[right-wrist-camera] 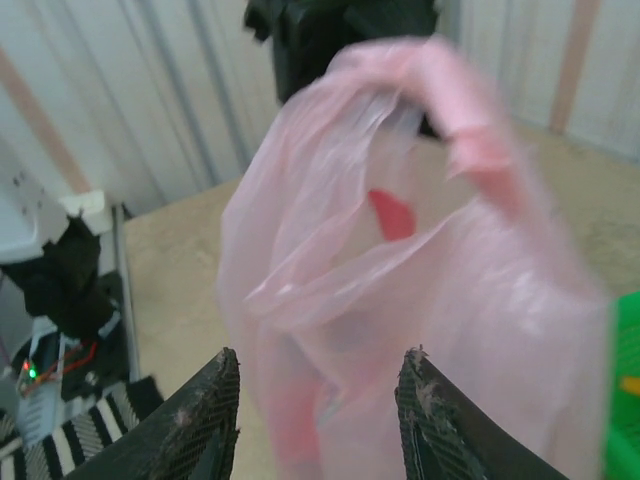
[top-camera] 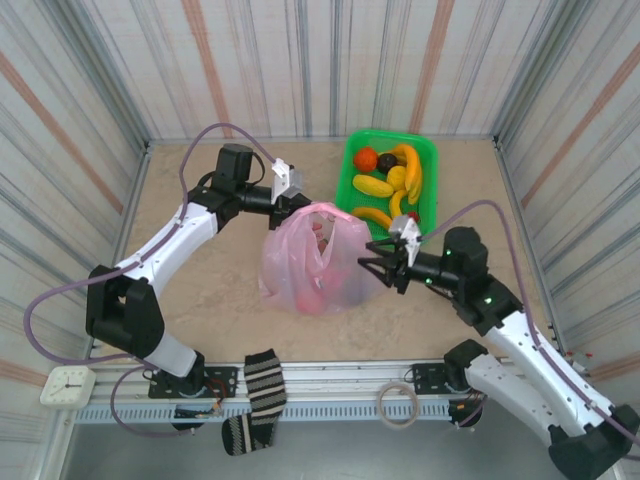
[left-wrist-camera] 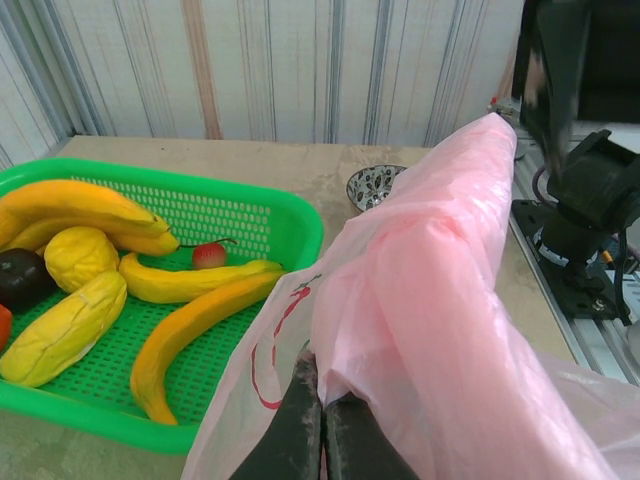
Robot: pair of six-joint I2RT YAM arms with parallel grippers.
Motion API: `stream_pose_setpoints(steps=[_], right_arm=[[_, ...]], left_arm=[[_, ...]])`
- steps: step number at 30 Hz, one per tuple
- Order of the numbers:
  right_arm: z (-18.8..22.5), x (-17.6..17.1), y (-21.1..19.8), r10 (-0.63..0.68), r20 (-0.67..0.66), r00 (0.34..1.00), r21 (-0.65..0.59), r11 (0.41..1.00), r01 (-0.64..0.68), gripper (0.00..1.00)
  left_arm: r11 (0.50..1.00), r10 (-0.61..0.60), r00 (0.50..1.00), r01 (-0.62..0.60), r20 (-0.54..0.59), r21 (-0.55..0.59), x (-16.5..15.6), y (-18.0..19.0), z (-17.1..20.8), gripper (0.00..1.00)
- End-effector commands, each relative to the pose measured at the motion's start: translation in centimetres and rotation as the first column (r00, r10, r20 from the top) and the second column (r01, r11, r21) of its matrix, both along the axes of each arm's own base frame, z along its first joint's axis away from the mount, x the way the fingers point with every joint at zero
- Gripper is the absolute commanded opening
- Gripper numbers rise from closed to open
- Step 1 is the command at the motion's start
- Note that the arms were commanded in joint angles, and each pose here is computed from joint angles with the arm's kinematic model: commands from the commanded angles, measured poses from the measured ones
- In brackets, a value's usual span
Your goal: Place the fake fruits into the plastic bag and tie a complex knot
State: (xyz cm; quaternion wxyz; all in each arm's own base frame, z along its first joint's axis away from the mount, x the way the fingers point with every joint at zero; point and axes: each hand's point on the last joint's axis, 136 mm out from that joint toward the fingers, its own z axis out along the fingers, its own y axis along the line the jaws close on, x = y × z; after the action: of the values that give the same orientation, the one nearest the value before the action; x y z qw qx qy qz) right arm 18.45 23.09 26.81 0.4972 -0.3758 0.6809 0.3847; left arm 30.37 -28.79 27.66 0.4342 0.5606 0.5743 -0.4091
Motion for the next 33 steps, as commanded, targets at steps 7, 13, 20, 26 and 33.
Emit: stream_pose_setpoints(steps=[7,13,20,26,33], right_arm=[[0.3,4.5,2.0,-0.096,0.195,0.976,0.005,0.995,0.097,0.38],[0.4,6.7,1.6,-0.175,0.233,0.957,0.018,0.984,0.175,0.3],[0.8,8.1,1.0,-0.238,0.271,0.933,0.027,0.971,0.239,0.27],[1.5,8.5,1.1,-0.24,0.289,0.927,0.041,0.97,0.238,0.27],[2.6,8.6,1.5,-0.222,0.319,0.921,0.053,0.975,0.217,0.28]], left_arm=[[1.0,-0.023,1.0,0.023,-0.007,-0.017,-0.8,0.0,1.0,0.0],[0.999,-0.029,1.0,0.028,-0.012,-0.019,-0.8,-0.1,1.0,0.0],[0.999,-0.033,0.999,0.033,-0.017,-0.017,-0.8,-0.1,0.9,0.0],[0.999,-0.036,0.999,0.036,-0.021,-0.015,-0.8,-0.1,0.8,0.0],[0.999,-0.039,0.999,0.038,-0.023,-0.015,-0.9,-0.1,0.8,0.0]])
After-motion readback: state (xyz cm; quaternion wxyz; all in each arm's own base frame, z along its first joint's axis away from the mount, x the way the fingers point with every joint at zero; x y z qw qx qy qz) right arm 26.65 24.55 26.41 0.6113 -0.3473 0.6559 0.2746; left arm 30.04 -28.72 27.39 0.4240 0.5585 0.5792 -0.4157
